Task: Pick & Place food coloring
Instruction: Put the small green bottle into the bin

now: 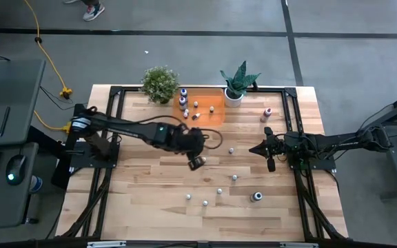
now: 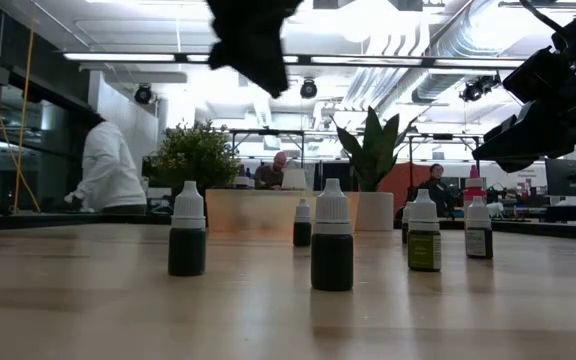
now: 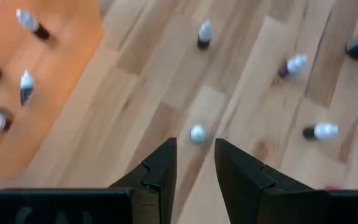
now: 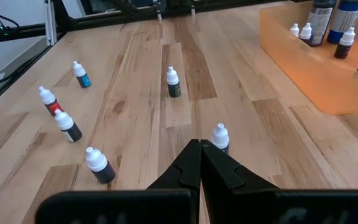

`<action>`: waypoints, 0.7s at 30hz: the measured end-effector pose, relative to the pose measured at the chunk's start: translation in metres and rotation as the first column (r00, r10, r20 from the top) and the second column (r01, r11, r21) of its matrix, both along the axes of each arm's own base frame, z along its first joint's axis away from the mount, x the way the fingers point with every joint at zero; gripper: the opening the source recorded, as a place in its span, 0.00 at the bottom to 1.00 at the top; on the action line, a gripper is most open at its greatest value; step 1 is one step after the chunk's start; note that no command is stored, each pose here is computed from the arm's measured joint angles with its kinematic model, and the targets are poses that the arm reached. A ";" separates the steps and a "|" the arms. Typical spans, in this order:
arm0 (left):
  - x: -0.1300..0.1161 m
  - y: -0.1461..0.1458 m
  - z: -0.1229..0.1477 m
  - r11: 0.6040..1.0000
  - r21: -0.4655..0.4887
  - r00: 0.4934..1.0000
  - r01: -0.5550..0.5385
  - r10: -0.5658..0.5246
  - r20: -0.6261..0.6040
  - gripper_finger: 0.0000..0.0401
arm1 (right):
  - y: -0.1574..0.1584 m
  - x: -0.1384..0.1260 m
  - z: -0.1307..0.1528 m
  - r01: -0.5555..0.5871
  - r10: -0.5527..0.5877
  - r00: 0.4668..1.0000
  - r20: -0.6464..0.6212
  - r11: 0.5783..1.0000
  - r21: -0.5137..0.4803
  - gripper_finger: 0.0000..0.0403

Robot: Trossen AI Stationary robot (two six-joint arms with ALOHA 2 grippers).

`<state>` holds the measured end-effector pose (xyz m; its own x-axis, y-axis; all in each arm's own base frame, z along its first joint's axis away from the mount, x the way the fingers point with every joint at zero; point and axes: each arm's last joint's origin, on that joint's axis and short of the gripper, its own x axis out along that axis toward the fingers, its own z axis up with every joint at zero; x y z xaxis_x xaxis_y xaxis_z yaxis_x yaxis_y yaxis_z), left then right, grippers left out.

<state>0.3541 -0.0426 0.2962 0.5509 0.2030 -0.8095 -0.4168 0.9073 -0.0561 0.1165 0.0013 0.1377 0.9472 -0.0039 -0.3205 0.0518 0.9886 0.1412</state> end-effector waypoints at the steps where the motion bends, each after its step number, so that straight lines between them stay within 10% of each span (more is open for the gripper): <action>1: -0.006 -0.004 -0.002 1.000 -0.002 1.000 0.003 -0.003 -0.006 0.26 | 0.000 0.000 0.000 -0.001 0.001 1.000 0.001 1.000 0.000 0.00; 15: -0.052 -0.036 -0.076 0.975 -0.156 0.982 0.155 -0.135 0.134 0.27 | 0.000 0.000 0.000 0.000 0.000 1.000 0.000 1.000 0.000 0.00; 21: -0.059 -0.037 -0.101 0.966 -0.143 0.966 0.214 -0.187 0.181 0.43 | 0.000 0.000 -0.001 -0.001 0.001 1.000 -0.008 1.000 0.000 0.00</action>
<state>0.2947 -0.0800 0.1953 0.6953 -0.0501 -0.7170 -0.2002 0.9446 -0.2601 0.1169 0.0013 0.1369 0.9445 -0.0032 -0.3285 0.0523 0.9887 0.1407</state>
